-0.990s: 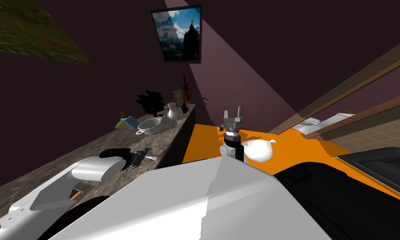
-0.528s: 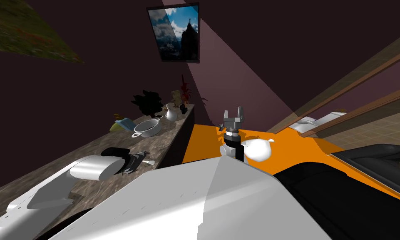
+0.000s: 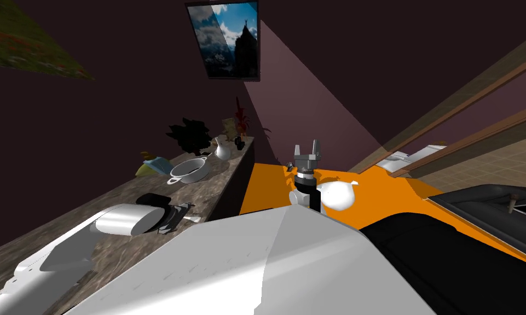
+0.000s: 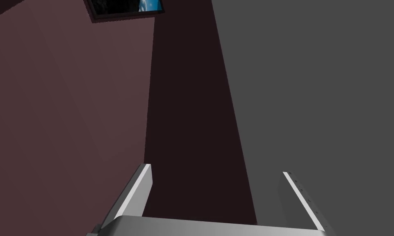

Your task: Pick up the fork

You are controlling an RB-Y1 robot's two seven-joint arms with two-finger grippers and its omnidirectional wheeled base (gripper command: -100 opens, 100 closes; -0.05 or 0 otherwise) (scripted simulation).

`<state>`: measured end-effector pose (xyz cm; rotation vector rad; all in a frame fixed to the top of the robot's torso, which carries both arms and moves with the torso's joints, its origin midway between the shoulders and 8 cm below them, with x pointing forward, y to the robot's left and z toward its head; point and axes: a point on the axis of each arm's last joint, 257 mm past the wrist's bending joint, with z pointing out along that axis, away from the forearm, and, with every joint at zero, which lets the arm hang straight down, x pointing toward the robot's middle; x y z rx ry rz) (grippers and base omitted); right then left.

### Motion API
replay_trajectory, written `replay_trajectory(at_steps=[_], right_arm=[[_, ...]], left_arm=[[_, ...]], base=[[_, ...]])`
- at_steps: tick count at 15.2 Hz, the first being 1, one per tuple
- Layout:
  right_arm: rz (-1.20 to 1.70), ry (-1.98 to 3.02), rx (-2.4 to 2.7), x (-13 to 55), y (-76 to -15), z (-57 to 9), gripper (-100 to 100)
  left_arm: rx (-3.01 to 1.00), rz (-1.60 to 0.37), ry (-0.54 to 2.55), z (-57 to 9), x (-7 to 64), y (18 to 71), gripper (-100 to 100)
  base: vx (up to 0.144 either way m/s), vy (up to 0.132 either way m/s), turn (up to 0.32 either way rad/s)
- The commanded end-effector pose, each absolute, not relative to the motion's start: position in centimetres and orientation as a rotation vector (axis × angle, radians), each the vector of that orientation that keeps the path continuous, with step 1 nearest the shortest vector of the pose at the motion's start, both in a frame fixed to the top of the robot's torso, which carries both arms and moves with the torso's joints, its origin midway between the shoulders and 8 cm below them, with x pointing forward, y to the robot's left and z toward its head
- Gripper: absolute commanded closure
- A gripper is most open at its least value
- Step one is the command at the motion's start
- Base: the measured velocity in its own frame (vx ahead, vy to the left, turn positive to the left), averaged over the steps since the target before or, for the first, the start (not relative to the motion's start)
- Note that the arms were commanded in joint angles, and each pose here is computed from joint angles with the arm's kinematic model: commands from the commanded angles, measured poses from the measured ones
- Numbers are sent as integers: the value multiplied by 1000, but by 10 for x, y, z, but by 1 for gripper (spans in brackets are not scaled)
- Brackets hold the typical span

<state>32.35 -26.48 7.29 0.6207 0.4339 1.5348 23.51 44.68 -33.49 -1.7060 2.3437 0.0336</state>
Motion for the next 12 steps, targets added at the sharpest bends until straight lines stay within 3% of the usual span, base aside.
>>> replay_trajectory(at_steps=[1,3,4,12], right_arm=[[1535,434,621,324,-265,73,0],[1535,434,621,324,-265,73,0],[1535,434,621,324,-265,73,0],[1535,434,621,323,-265,73,0]], left_arm=[[-1712,30,2335,-344,236,450,-100],[-1714,32,2336,-343,236,450,-100],[-1713,31,2334,-344,236,450,100],[-1701,30,2344,-334,235,446,100]], base=[[-26,1,-70],[-24,4,-58],[-6,2,-1],[8,-2,34]])
